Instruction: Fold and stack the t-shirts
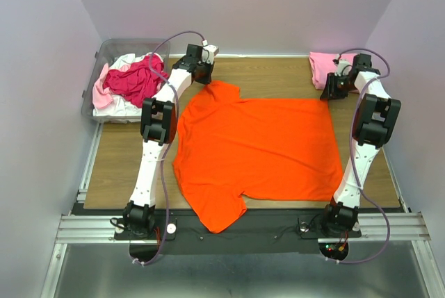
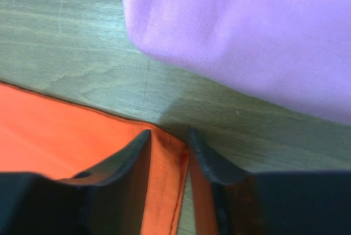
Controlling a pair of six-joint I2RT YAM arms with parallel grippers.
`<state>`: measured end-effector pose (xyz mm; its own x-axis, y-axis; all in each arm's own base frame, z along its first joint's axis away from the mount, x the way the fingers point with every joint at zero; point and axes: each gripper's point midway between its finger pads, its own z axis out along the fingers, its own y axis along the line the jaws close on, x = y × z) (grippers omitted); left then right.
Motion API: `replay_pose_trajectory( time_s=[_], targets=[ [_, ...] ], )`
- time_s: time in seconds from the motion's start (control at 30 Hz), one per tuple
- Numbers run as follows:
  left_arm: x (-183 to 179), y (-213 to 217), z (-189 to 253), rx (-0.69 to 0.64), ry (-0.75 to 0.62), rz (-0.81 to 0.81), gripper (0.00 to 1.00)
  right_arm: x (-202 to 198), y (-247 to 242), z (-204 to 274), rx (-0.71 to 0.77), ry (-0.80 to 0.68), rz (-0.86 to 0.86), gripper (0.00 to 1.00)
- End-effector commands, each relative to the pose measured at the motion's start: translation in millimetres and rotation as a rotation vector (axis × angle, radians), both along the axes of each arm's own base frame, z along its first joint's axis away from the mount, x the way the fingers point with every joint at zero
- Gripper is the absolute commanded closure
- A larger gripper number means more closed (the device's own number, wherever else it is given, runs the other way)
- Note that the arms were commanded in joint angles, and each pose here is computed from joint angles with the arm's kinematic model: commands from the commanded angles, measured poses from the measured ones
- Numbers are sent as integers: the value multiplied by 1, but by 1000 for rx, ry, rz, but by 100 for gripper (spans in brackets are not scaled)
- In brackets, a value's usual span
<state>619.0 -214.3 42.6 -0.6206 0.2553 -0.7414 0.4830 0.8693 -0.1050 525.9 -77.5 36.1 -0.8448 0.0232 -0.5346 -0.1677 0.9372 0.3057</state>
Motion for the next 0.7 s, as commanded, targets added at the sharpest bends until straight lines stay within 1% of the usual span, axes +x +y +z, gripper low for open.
replay_pose_trajectory(
  time_s=[0.0, 0.03, 0.07, 0.13, 0.17, 0.33, 0.37, 0.47, 0.57, 0.67],
  targets=[
    [15, -3, 56, -34, -126, -20, 100, -14, 16, 4, 47, 32, 38, 69],
    [15, -3, 58, -37, -129, -23, 100, -15, 16, 4, 48, 34, 40, 74],
    [16, -4, 63, -42, -142, -30, 100, -15, 16, 2, 47, 38, 39, 82],
    [17, -5, 70, -50, -160, -37, 100, -13, 15, 2, 45, 37, 35, 91],
    [17, -6, 77, -60, -170, -45, 100, -9, 14, 5, 43, 26, 33, 100],
    [22, -5, 115, -111, -252, -71, 100, 3, 11, 23, 36, -20, 25, 99],
    [23, -6, 132, -126, -291, -87, 100, 4, 11, 27, 38, -30, 23, 99],
    [19, -6, 158, -136, -341, -122, 100, 9, 13, 41, 48, -59, 23, 99],
    [13, -7, 171, -136, -363, -147, 100, 11, 14, 53, 52, -85, 25, 99],
    [7, -7, 173, -125, -365, -169, 100, 12, 13, 59, 56, -97, 24, 99]
  ],
)
